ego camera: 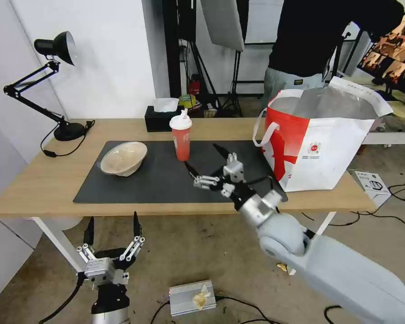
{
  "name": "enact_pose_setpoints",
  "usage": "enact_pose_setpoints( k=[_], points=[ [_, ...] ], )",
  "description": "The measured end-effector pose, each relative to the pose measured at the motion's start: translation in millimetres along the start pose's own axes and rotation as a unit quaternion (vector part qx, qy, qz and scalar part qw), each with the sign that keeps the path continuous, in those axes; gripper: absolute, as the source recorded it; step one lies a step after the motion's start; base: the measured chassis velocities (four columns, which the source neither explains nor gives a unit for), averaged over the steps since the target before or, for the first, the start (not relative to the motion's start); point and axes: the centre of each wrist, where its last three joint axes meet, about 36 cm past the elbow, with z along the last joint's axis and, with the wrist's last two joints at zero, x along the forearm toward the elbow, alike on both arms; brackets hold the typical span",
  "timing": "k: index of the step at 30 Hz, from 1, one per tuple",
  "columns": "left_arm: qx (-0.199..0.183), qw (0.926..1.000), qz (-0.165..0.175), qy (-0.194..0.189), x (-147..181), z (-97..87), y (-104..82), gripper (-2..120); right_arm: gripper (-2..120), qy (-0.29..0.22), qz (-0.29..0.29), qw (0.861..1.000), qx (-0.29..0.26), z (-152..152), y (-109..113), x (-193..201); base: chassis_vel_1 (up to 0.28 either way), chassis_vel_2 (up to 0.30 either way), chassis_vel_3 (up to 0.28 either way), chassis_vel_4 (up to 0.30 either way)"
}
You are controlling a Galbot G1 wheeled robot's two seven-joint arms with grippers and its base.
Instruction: Pick up the trash from the table and place it into the takeout bag.
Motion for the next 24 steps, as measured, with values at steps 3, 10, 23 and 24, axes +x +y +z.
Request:
enact_pose_setpoints(
  k=[3, 10, 23, 24],
  points=[
    [0.000, 1.0000, 0.000, 0.001, 0.6, 0.8, 0.1, 100, 100, 0.013, 0.016, 1.000, 0.010, -1.3, 5.2, -13.9, 0.000, 0.000, 0.000, 0.000],
    [-0.001, 1.0000, 0.000, 0.007, 2.9, 3.4, 0.0, 100, 100, 0.056, 0.050, 0.997, 0.027, 0.9, 14.7, -42.8, 0.000, 0.000, 0.000, 0.000],
    [-0.001, 1.0000, 0.000, 0.002, 0.5, 1.2, -0.1, 100, 100, 0.108, 0.084, 0.990, 0.041, 2.1, 25.7, -74.1, 0.000, 0.000, 0.000, 0.000],
    [0.000, 1.0000, 0.000, 0.002, 0.7, 0.1, 0.1, 100, 100, 0.112, 0.086, 0.989, 0.045, 1.9, 26.8, -74.8, 0.000, 0.000, 0.000, 0.000]
  ],
)
